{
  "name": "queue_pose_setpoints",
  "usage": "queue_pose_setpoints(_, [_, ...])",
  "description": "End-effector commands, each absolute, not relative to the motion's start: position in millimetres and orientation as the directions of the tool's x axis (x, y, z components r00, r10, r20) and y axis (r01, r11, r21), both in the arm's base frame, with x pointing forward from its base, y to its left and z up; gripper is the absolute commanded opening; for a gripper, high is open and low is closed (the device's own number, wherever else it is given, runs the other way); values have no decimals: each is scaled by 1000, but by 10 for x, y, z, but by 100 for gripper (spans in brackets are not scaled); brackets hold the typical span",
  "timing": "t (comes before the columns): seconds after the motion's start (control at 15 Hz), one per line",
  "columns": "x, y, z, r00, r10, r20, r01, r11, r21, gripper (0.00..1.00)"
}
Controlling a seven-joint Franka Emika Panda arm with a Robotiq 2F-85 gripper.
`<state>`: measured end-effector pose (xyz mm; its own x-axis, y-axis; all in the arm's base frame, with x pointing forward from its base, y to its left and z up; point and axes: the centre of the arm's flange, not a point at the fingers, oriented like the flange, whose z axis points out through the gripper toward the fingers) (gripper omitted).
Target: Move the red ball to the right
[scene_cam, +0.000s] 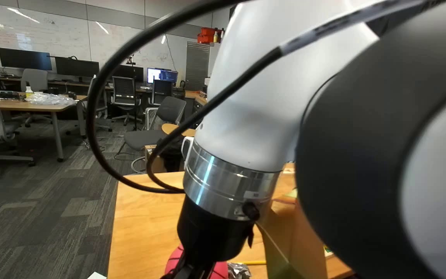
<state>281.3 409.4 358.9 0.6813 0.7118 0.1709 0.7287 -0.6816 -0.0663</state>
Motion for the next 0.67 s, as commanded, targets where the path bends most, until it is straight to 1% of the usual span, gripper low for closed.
queue_pose_setpoints(0.0, [3125,4342,3472,673,732,106,739,-661,-133,100])
queue_pose_setpoints(0.27, [3188,4507,3114,671,742,17,723,-648,-239,100])
queue_pose_setpoints(0.6, [3323,4526,2867,645,764,9,712,-597,-369,100])
